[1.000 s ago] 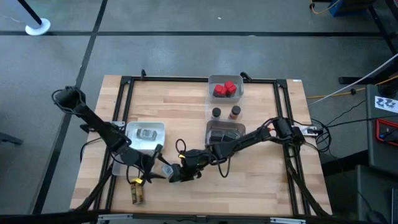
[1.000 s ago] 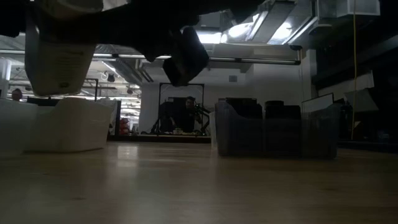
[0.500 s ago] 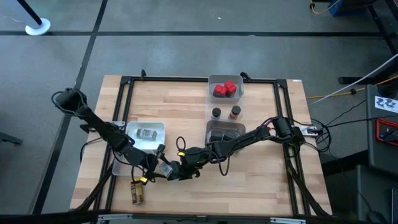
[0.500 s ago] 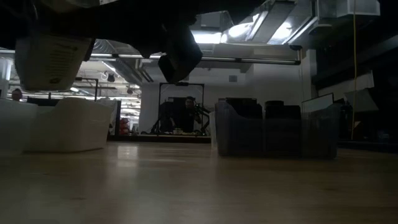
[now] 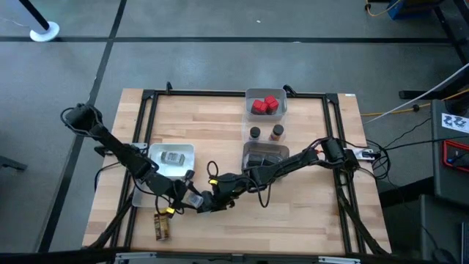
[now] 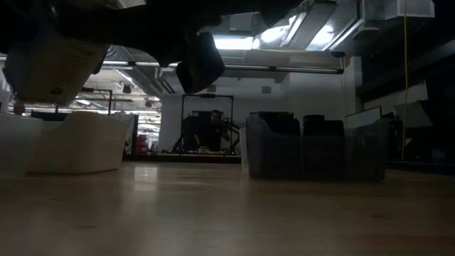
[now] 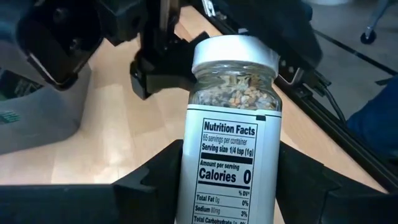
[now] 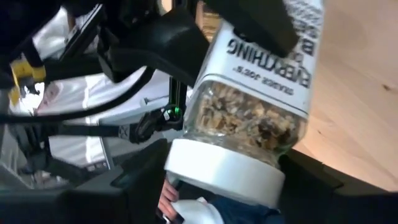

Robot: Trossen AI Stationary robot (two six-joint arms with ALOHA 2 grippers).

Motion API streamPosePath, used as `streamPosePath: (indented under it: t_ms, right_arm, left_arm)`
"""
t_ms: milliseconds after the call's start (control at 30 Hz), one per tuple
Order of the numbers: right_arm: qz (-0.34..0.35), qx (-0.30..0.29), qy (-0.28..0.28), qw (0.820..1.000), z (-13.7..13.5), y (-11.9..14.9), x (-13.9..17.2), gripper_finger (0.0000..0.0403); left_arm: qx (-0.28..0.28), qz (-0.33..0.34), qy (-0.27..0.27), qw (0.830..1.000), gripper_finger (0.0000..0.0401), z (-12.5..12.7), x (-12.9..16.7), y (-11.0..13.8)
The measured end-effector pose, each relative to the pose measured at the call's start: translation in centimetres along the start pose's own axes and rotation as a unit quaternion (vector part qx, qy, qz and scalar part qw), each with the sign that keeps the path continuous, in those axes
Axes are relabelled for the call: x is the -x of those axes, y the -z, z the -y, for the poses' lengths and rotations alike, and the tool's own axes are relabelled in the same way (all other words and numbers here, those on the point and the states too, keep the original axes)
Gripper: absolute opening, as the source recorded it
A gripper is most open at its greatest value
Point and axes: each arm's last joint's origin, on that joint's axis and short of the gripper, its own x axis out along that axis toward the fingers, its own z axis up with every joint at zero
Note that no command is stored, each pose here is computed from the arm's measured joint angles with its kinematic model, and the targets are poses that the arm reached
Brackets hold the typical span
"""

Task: Sort spices by type
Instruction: Put the white seasoning bottle into the white bin

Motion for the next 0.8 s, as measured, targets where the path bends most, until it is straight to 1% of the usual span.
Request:
streamPosePath:
  t_ms: [233,367,433,500,600,800]
  right_arm:
    - [-0.009,0.059,-0.008,0.998,-0.3,0.1,0.1,0.0259]
    - [0.000,0.104,-0.012,0.995,-0.9,0.1,0.5,0.0259]
    - [-0.001,0.125,-0.006,0.992,-1.3,0.4,1.0,0.0259]
    - [0.005,0.145,-0.011,0.989,-2.0,0.5,1.5,0.0259]
    - [0.016,0.165,-0.003,0.986,-2.8,0.8,2.4,0.0259]
    - [0.043,0.198,0.010,0.979,-4.3,1.1,4.2,0.0260]
  left_arm:
    - [0.008,0.025,-0.006,1.000,0.0187,-0.3,0.9,-0.9]
    - [0.009,0.027,-0.004,1.000,0.0187,-0.5,1.8,-1.2]
    - [0.010,0.022,-0.010,1.000,0.0187,-0.6,2.4,-1.3]
    - [0.013,0.019,-0.016,1.000,0.0187,-0.8,3.0,-1.4]
    - [0.028,0.027,-0.037,0.999,0.0187,-1.3,4.1,-1.8]
    - [0.046,0.011,-0.099,0.994,0.0187,-2.3,6.6,-1.5]
